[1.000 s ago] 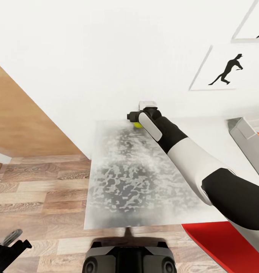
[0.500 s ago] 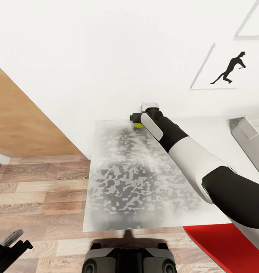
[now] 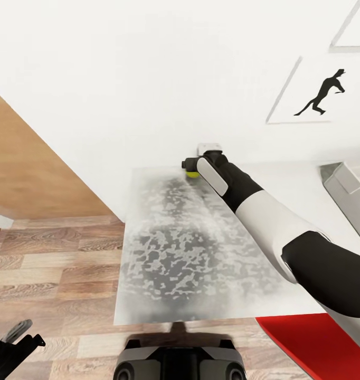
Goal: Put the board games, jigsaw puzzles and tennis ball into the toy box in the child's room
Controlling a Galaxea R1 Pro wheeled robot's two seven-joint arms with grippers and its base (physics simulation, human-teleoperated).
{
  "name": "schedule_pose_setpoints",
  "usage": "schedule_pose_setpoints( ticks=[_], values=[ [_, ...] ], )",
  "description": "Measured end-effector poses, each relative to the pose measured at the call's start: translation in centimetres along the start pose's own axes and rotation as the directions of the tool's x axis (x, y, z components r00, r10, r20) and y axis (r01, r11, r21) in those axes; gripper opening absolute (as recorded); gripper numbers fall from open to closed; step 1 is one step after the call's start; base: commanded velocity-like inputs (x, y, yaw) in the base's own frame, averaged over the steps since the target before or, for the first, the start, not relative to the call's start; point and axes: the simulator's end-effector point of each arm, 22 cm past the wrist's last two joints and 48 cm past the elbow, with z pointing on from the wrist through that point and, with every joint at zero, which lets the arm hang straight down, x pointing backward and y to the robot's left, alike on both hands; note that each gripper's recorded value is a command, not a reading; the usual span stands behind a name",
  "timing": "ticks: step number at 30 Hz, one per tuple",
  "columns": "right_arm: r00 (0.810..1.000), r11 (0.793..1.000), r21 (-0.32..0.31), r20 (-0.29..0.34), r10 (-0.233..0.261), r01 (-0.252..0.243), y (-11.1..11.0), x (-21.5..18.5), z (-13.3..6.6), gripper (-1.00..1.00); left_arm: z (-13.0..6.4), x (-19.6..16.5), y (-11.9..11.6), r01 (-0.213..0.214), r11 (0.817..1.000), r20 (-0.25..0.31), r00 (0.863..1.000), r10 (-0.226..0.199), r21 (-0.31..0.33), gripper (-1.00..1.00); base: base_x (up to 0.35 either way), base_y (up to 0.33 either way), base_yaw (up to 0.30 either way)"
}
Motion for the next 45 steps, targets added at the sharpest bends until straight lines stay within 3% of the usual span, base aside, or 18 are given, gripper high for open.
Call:
schedule_pose_setpoints(
  ticks=[4, 9, 27, 39, 40, 45],
  values=[
    [1.000, 0.998, -0.069, 0.000, -0.001, 0.001, 1.6, -0.1, -0.1, 1.00, 0.0, 0.0, 0.0, 0.000, 1.000, 0.000, 1.000, 0.000, 0.000, 1.00, 0.000, 0.000, 0.000],
    [1.000, 0.996, -0.085, 0.001, -0.001, 0.001, 1.8, -0.1, 0.0, 1.00, 0.1, 0.0, -0.1, -0.001, 1.000, 0.000, 1.000, 0.001, 0.000, 1.00, 0.000, 0.000, 0.000],
    [1.000, 0.998, -0.058, -0.001, 0.015, -0.015, 0.1, 1.1, 2.3, 1.00, 1.2, -0.6, -0.8, 0.000, 1.000, 0.001, 1.000, 0.000, -0.008, 1.00, 0.000, 0.000, 0.000],
    [1.000, 0.998, -0.055, -0.013, 0.012, -0.013, 0.1, 1.9, 2.5, 1.00, 1.2, -0.6, -0.7, 0.001, 1.000, 0.001, 1.000, -0.001, -0.010, 1.00, 0.000, 0.000, 0.000],
    [1.000, 0.998, -0.055, -0.013, 0.012, -0.013, 0.1, 1.9, 2.5, -1.00, 1.2, -0.6, -0.7, 0.001, 1.000, 0.001, 1.000, -0.001, -0.010, 1.00, 0.000, 0.000, 0.000],
    [1.000, 0.998, -0.056, -0.016, 0.012, -0.013, 0.1, 2.0, 2.5, -1.00, 1.2, -0.5, -0.8, 0.001, 1.000, -0.001, 1.000, -0.001, -0.006, 1.00, 0.000, 0.000, 0.000]
  ],
)
